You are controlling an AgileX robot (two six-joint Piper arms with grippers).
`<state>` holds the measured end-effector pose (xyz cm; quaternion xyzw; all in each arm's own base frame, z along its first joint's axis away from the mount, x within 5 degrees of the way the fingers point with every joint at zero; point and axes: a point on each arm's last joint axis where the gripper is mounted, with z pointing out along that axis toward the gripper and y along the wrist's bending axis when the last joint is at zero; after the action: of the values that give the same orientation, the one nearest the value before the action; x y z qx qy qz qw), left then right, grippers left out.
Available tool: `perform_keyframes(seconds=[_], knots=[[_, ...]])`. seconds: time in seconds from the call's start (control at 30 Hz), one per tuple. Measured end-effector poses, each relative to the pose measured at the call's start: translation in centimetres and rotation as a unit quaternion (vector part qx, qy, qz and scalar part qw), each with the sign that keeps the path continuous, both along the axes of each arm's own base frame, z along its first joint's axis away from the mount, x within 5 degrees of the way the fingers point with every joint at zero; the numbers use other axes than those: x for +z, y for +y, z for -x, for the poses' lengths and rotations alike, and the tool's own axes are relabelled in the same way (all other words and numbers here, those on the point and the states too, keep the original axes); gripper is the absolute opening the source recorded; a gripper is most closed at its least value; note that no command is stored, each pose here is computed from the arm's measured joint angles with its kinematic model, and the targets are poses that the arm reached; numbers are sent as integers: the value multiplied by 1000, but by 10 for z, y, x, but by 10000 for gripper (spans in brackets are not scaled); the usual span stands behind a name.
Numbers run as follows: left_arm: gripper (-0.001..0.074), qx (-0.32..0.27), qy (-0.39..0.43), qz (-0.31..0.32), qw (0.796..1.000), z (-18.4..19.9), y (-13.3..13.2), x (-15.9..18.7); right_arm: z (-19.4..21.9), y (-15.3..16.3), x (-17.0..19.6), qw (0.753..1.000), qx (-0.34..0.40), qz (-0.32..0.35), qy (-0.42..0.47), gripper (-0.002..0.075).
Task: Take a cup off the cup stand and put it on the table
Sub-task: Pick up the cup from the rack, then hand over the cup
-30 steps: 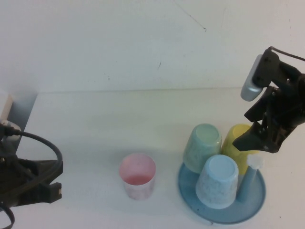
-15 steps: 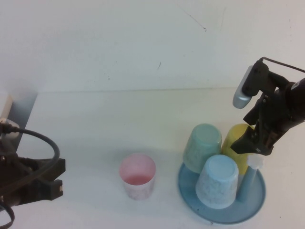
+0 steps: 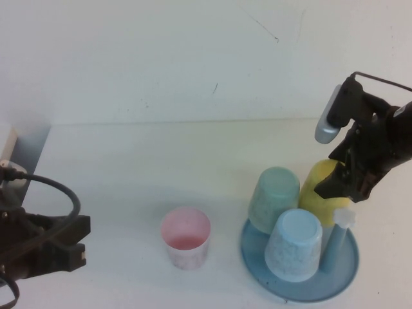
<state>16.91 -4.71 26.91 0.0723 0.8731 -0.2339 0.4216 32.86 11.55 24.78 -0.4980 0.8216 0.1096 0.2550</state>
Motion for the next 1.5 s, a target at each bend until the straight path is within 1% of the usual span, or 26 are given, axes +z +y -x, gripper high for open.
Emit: perform_keyframes(seconds=[0.1,0.17,0.33,0.47,0.53,0.6,0.63,0.73,0.8,0.83,0.9,1.0,1.07,1.1,1.17,1.27,1.33,1.43,1.5], knots=[[-2,-3,6,19,1000,1,-2,1,0,0,13,1000,7,1,-5,540],[-2,-4,12,42,999,2,-5,2,1,0,28,1000,14,0,-12,540],[-2,-4,20,105,994,2,-10,8,5,1,77,999,26,-12,-46,540],[-2,-4,25,168,985,3,-15,14,12,1,114,997,2,-41,-65,540],[-2,-9,29,207,978,3,-18,18,16,3,134,994,-18,-78,-68,540],[-2,-27,22,248,968,5,-22,25,21,8,149,989,-26,-131,-61,540],[-2,-46,11,264,963,6,-25,29,24,12,154,985,-23,-162,-53,540],[20,-117,-30,270,955,12,-31,39,30,21,164,972,-9,-235,-24,540],[69,-140,-47,276,950,13,-33,48,34,28,164,961,16,-277,1,540],[111,-144,-52,280,948,13,-34,53,35,31,161,955,31,-294,18,540],[216,-144,-47,294,944,13,-34,59,35,38,155,942,58,-326,51,540],[426,-135,-28,317,938,12,-34,64,36,50,142,926,93,-354,91,540],[535,-131,-17,328,935,12,-35,65,37,60,135,917,111,-367,109,540],[567,-130,-13,332,934,12,-35,65,39,65,133,913,121,-373,113,540],[594,-127,-7,338,933,12,-35,65,42,76,130,904,138,-385,121,540],[591,-125,-5,342,931,12,-35,66,48,90,129,891,162,-405,128,540],[559,-125,-3,343,931,12,-35,66,51,99,129,882,172,-417,136,540],[452,-124,-1,345,931,12,-35,66,53,107,126,877,180,-422,146,539],[333,-126,-1,345,930,12,-35,67,53,109,124,877,180,-422,146,540]])
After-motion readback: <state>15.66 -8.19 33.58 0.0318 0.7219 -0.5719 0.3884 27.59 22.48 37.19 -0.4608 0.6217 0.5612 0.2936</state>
